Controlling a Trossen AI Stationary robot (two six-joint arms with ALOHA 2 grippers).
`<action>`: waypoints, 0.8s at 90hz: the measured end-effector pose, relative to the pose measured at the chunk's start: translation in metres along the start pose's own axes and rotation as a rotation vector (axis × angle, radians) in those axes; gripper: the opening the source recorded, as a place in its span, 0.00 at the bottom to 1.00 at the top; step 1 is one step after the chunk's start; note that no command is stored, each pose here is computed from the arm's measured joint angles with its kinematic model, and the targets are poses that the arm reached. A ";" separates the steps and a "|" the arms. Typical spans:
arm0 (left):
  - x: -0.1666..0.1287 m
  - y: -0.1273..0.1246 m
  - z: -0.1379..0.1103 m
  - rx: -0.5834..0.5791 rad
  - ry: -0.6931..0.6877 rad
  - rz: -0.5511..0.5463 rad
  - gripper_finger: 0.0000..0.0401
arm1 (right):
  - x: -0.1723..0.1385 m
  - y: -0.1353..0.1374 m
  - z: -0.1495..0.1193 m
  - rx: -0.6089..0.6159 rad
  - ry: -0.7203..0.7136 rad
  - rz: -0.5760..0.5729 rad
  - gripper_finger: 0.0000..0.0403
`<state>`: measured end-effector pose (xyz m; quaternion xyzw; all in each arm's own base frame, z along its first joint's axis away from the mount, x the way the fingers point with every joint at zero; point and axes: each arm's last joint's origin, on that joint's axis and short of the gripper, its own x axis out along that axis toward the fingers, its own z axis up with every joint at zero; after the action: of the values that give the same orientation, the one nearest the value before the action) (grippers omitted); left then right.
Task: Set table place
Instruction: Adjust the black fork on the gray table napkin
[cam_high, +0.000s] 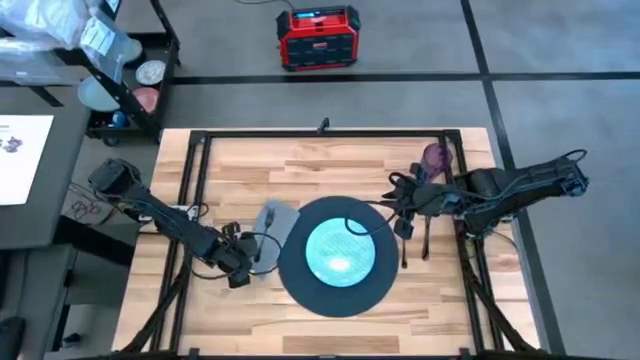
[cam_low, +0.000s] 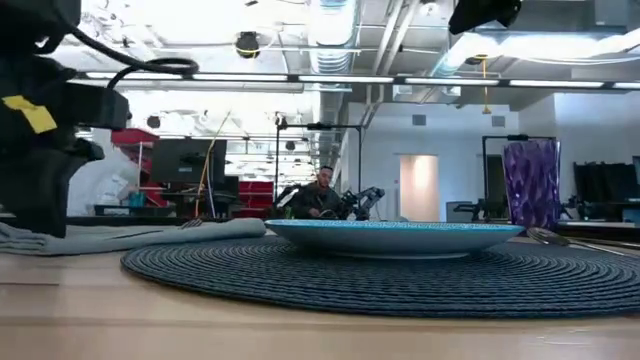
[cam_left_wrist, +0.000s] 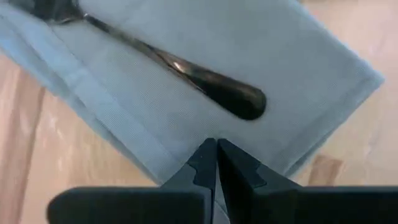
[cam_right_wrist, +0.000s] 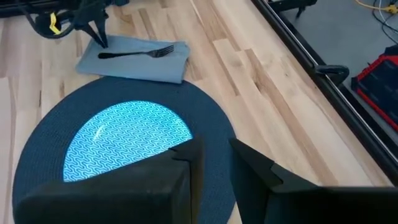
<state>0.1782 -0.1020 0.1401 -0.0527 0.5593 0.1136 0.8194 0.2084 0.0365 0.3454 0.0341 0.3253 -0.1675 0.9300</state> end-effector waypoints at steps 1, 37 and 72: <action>0.000 -0.001 0.000 0.002 -0.005 -0.005 0.00 | 0.000 0.000 0.000 0.000 0.000 0.000 0.15; 0.006 -0.019 0.016 0.030 -0.144 -0.149 0.00 | 0.001 0.001 0.001 0.002 -0.005 0.001 0.15; 0.006 -0.016 0.019 0.041 -0.161 -0.125 0.00 | 0.001 0.001 0.001 0.005 -0.013 0.004 0.15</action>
<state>0.2013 -0.1127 0.1410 -0.0615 0.4893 0.0549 0.8682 0.2100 0.0369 0.3460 0.0361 0.3189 -0.1668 0.9323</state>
